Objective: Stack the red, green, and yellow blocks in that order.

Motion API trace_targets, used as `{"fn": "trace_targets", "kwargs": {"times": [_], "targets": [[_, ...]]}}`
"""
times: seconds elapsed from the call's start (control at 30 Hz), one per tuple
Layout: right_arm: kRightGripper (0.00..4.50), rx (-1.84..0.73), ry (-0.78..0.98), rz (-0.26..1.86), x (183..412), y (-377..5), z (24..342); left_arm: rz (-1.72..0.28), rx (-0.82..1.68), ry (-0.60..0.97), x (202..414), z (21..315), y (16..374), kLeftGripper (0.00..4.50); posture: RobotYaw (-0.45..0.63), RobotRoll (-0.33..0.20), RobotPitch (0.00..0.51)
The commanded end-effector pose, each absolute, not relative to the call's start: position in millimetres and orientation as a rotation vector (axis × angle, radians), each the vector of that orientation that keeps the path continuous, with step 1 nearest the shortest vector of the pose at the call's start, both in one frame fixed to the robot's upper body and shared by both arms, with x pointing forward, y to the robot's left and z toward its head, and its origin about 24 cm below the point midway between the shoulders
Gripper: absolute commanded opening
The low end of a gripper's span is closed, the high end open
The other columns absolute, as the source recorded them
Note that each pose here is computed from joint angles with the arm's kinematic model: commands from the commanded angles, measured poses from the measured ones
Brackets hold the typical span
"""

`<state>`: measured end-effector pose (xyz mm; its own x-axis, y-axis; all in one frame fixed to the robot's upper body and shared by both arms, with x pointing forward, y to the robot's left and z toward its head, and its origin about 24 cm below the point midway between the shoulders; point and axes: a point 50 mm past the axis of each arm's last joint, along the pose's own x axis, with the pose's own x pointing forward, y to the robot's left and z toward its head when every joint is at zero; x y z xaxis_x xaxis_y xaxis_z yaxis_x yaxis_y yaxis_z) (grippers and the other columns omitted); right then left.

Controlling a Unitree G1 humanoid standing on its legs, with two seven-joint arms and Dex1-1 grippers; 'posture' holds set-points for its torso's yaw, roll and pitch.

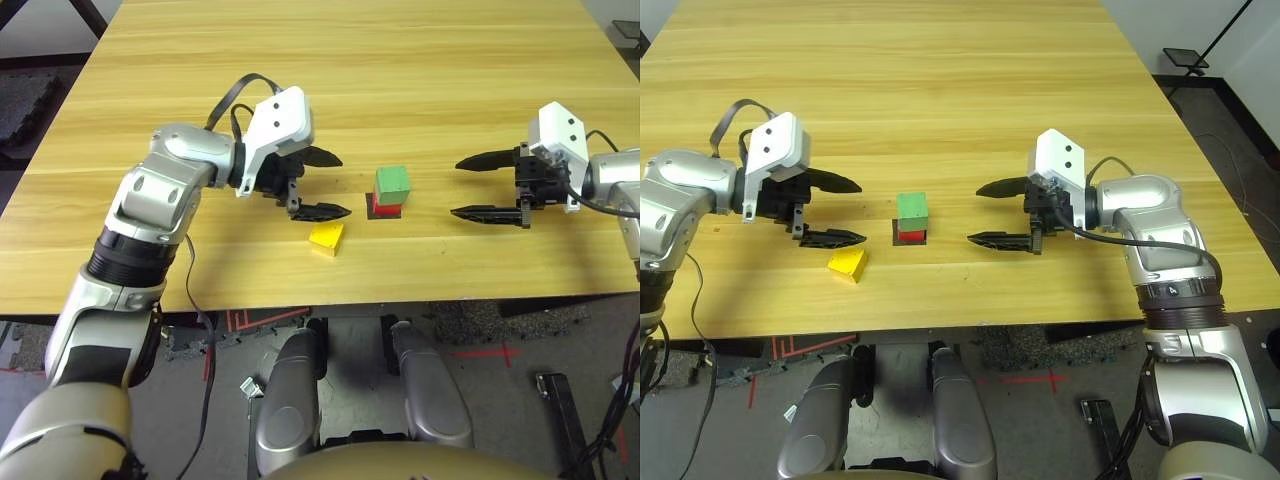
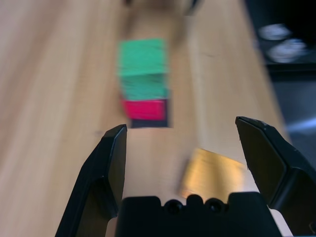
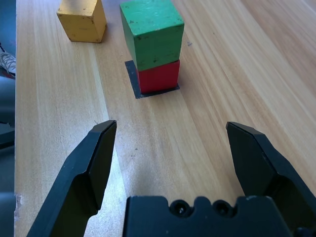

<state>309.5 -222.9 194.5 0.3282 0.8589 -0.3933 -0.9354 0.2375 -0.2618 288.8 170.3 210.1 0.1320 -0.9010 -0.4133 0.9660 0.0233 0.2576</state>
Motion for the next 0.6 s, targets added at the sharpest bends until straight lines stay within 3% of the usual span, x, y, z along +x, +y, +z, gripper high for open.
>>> {"fn": "trace_targets", "kwargs": {"times": [0.03,0.33,0.6], "targets": [[4.5,-0.49,0.191,1.24,310.2,-224.1,191.0,-1.516,0.585,0.063,281.0,206.0,174.7,4.49,0.25,0.086,0.261],[4.5,-0.485,0.18,1.258,314.3,-218.0,191.4,-1.512,0.746,-0.17,292.5,192.5,169.8,4.49,0.27,0.084,0.255],[4.5,-0.485,0.18,1.248,314.0,-220.6,190.2,-1.569,0.753,-0.072,295.0,176.9,182.9,4.49,0.26,0.089,0.256]]}}
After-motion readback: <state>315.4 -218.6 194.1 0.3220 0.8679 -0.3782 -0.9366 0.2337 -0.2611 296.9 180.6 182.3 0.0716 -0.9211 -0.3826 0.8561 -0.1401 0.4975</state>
